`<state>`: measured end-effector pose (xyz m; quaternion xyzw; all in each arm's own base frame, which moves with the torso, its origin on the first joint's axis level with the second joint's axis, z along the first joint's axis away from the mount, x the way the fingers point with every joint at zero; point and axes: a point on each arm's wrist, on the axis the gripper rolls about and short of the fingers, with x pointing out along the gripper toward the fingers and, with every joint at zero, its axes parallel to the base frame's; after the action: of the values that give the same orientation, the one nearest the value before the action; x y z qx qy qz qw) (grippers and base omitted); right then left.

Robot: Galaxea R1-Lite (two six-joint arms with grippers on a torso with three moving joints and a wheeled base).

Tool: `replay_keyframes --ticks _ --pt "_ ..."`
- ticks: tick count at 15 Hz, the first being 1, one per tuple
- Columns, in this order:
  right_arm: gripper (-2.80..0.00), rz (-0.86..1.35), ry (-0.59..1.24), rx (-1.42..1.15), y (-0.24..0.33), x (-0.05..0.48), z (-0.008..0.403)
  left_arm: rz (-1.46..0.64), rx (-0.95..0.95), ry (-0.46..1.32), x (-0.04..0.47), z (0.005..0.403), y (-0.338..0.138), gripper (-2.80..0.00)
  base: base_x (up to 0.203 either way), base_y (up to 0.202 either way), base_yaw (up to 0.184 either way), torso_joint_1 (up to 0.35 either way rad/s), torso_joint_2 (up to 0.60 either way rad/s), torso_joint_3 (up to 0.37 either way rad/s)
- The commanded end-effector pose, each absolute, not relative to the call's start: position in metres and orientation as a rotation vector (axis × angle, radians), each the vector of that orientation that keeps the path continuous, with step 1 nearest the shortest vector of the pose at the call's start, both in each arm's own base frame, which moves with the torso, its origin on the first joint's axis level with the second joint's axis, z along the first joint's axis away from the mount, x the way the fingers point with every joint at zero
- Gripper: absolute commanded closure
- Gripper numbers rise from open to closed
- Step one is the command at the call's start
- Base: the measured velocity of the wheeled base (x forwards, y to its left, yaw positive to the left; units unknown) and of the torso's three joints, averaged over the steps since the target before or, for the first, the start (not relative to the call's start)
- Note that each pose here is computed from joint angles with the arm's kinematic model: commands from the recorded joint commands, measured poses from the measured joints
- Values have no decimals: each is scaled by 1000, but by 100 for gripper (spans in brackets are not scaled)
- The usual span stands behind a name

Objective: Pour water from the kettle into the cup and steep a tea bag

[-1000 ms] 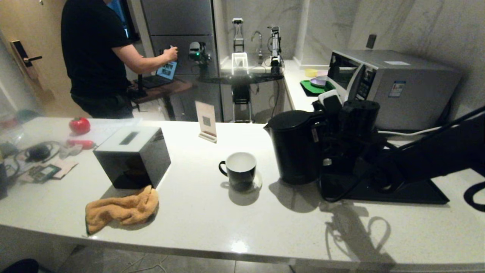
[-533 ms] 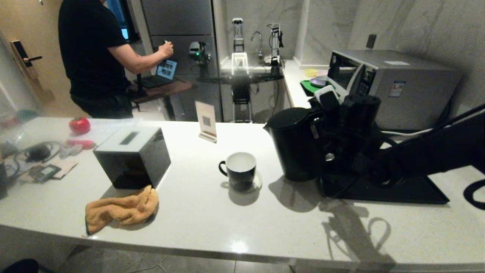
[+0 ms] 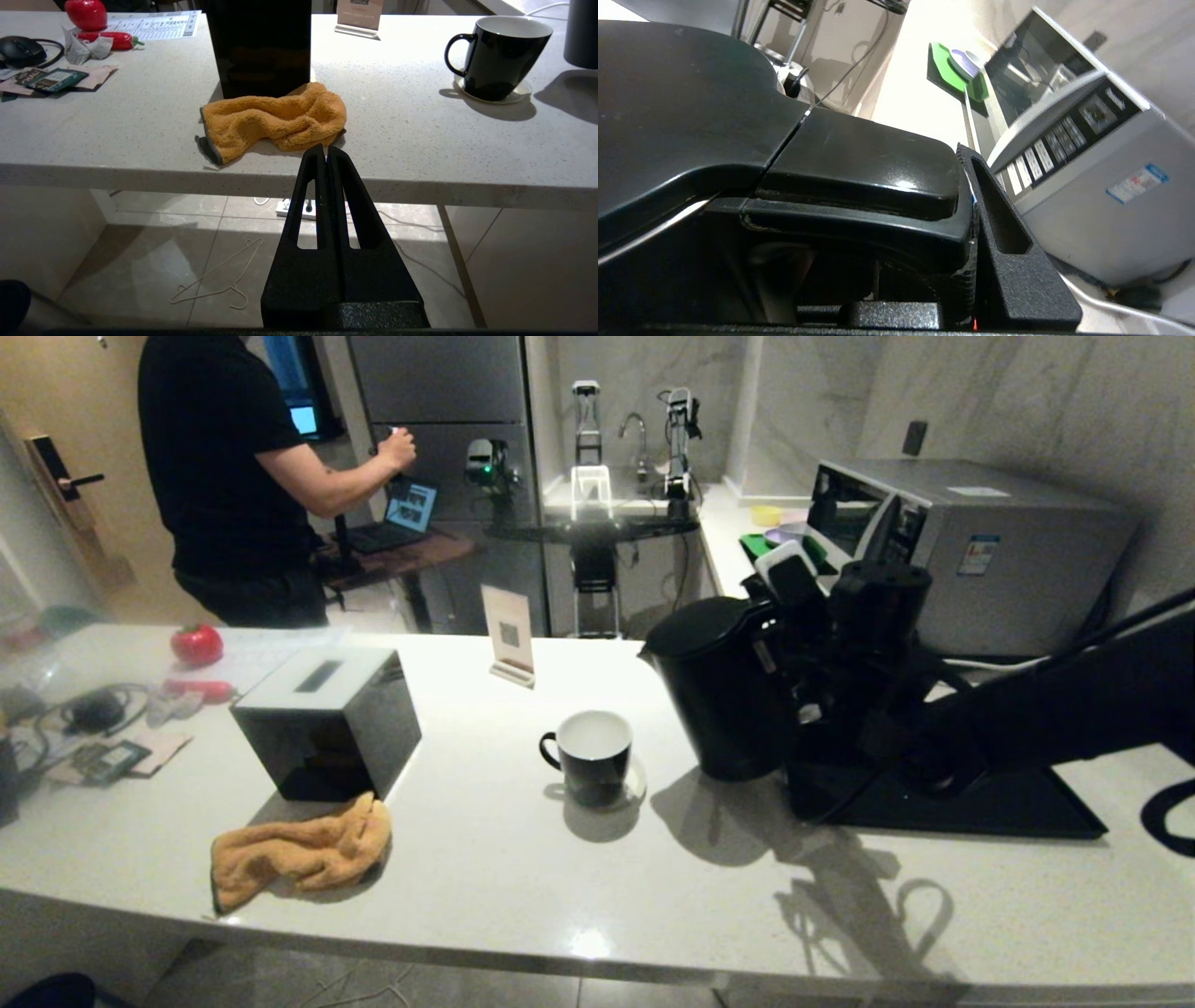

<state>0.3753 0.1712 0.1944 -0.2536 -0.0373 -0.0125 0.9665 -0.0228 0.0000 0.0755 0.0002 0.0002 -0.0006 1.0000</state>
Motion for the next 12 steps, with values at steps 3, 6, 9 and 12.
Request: replay_keyframes --ticks 3,6,9,12 --pt "0 -10 -83 -550 179 371 195 -2 0 0 -23 75 0 0 0 0 0 0 0 0" --pt "0 -4 -102 -605 184 371 199 -2 0 0 -23 75 0 0 0 0 0 0 0 0" --pt "0 5 -114 -645 191 372 198 -2 0 0 -23 75 0 0 0 0 0 0 0 0" --pt "0 16 -118 -653 197 371 196 -2 0 0 -23 75 0 0 0 0 0 0 0 0"
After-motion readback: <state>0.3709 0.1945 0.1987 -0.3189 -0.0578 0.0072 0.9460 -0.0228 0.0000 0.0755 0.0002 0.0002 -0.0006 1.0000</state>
